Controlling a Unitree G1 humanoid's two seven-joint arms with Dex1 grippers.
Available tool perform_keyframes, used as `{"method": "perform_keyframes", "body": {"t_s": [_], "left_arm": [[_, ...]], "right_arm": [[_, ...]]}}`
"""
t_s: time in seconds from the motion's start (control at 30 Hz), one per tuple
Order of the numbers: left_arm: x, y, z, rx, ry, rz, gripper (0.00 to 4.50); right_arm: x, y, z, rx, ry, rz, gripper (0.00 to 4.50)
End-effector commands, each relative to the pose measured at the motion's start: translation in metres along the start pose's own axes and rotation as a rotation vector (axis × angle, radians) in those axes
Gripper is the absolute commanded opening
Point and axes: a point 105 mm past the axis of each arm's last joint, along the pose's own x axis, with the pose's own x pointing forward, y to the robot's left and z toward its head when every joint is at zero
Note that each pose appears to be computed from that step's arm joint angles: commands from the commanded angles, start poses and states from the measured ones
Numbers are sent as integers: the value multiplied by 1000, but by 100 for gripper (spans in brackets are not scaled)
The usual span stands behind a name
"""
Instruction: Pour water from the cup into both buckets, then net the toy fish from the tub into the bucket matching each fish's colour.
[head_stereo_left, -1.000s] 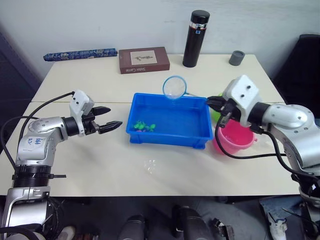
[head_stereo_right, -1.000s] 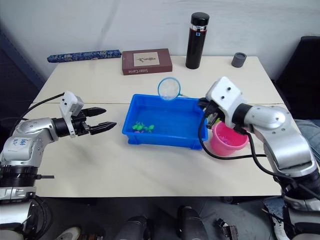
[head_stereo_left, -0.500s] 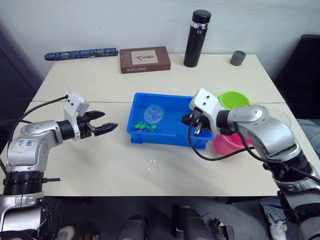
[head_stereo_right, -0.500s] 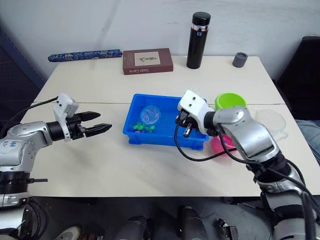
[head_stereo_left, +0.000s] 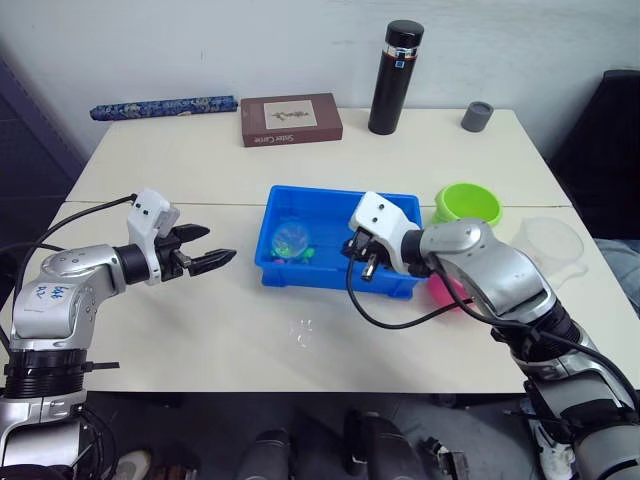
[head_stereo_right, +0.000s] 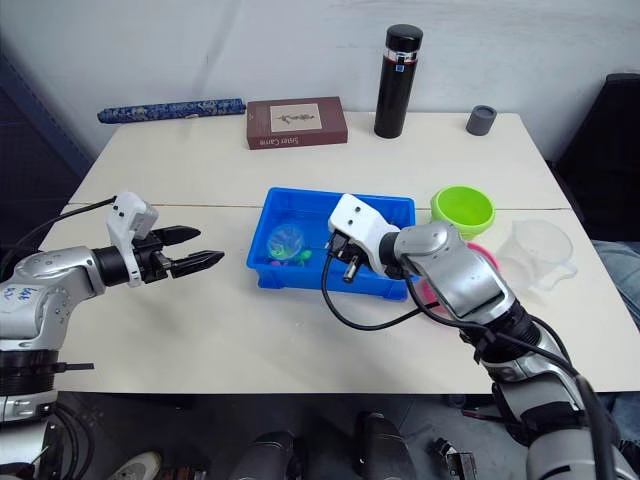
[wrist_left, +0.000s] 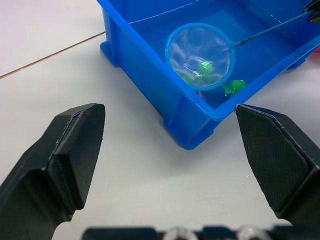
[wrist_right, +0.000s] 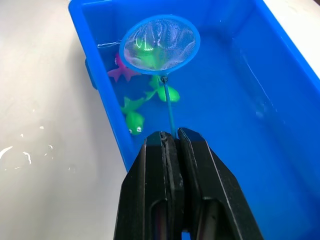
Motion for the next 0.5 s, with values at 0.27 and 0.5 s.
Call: {"method": "perform_keyframes", "body": {"t_s": [0.27,0.5], "left_arm": [[-10,-1,13,48,-37,21,447],[-8,-2,13,51,-41,17,447]], "right_arm": [[2,-1,5,-129,8,-19,0],[-3,-23,7,-121,-4,-99,0]]}}
